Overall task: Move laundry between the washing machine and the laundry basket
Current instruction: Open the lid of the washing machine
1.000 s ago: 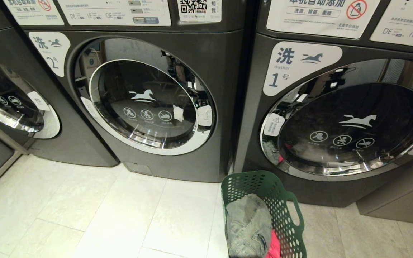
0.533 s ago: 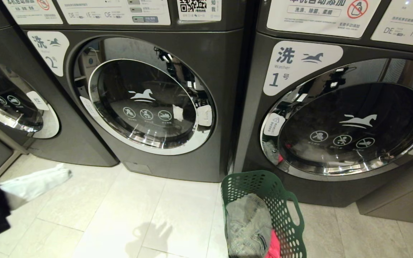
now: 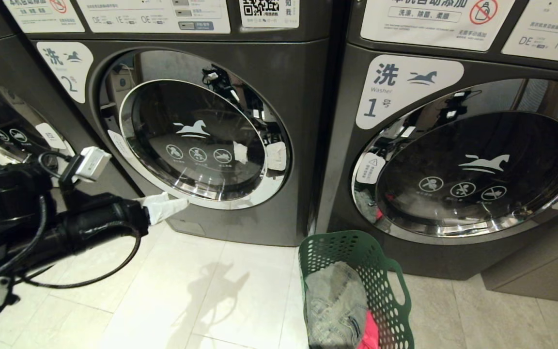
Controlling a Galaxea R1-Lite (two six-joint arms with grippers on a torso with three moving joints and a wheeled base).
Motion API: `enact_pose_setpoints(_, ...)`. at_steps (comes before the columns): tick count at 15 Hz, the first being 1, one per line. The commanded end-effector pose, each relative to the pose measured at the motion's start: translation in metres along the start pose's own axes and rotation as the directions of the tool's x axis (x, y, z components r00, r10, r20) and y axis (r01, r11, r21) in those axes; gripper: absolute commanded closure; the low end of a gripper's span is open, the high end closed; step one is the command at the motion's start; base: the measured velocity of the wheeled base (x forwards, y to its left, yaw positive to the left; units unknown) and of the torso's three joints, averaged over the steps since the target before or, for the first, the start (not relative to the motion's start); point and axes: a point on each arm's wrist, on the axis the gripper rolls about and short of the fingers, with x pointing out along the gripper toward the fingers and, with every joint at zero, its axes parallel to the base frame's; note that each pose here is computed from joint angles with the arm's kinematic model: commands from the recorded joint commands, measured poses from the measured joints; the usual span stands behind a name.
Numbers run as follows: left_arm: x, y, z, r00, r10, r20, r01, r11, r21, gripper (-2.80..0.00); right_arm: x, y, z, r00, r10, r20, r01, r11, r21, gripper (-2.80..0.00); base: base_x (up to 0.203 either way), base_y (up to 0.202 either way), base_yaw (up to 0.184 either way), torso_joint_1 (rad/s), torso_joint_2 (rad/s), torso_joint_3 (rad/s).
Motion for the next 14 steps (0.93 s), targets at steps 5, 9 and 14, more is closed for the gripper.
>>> enact_pose_setpoints(5, 0.107, 0.044, -0.021, 0.987, -0.122, 0.109, 0.093, 0.966, 0.242, -2.80, 0.000, 0.000, 0.000, 1.000, 0.001, -0.001, -0.001, 1.000, 0.001, 0.00, 0.000, 0.000, 0.000, 0.000, 0.00, 0.000)
enact_pose_setpoints(9, 0.139, 0.033, -0.043, 0.975, -0.192, 0.111, 0.141, 0.924, 0.355, -2.80, 0.000, 0.000, 0.000, 1.000, 0.001, -0.001, -0.001, 1.000, -0.001, 0.00, 0.000, 0.000, 0.000, 0.000, 0.00, 0.000)
enact_pose_setpoints(14, 0.168, 0.031, -0.044, 0.961, -0.214, 0.176, 0.119, 0.892, 0.437, -2.80, 0.000, 0.000, 0.000, 1.000, 0.001, -0.001, -0.001, 1.000, 0.000, 0.00, 0.000, 0.000, 0.000, 0.000, 0.00, 0.000)
